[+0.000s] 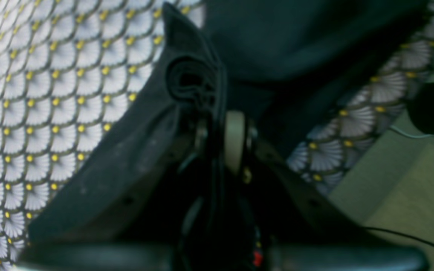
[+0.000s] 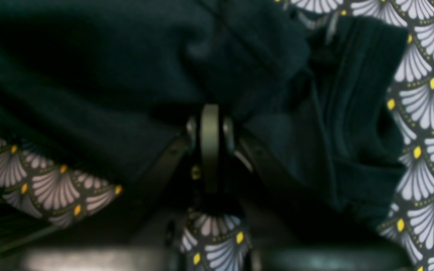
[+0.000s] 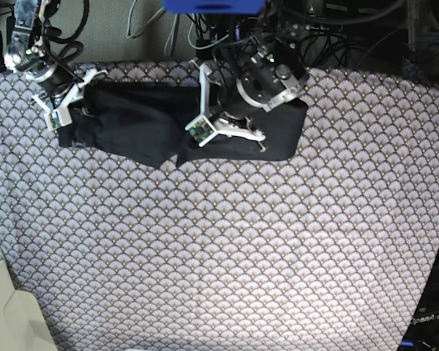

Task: Fold the T-shirt properly
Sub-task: 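Lower the folded end onto the strip middle and open the left gripper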

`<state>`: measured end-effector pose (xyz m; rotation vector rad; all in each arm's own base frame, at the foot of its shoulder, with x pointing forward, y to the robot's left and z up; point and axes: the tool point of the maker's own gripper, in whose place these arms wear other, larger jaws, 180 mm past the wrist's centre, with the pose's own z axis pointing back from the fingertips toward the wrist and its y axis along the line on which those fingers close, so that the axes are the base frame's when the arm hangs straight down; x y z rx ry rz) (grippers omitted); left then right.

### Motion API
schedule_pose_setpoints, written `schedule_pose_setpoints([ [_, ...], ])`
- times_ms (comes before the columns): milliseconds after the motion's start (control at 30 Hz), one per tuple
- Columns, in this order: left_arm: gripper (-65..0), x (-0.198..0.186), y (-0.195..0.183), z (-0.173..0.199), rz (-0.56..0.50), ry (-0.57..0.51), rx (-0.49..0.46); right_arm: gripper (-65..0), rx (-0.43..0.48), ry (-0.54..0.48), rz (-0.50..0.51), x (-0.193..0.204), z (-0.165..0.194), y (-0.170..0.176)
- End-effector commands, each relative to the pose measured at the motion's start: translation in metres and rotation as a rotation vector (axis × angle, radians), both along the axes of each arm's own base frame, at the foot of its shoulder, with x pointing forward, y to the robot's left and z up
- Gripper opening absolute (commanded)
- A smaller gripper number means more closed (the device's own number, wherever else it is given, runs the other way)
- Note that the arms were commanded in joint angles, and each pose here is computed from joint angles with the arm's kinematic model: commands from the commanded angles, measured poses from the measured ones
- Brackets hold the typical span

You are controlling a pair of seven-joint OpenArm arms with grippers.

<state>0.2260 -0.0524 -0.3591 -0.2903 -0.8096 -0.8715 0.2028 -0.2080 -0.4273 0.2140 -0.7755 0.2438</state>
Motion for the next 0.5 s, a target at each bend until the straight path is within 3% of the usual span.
schedule_pose_setpoints([
  [0, -65.0, 0.0058, -0.0092, 0.0147, -0.006, -0.040, -0.044, -64.6, -0.014, -0.002, 0.003, -0.0002, 0.0024, -0.0043],
  [133, -63.1, 0.0037, -0.0143, 0.0160, -0.022, -0.042, -0.048, -64.6, -0.014, -0.001, 0.003, -0.0009, 0.0021, -0.0043],
  [333, -40.9, 0.0025, -0.0137, 0.0159, -0.019, -0.040, -0.051, -64.6, -0.014, -0.001, 0.003, -0.0009, 0.0021, -0.0043],
  [467, -36.7, 0.0023, -0.0144, 0.0191, -0.018, -0.048, -0.062, -64.6, -0.014, -0.001, 0.003, -0.0009, 0.0021, -0.0043],
])
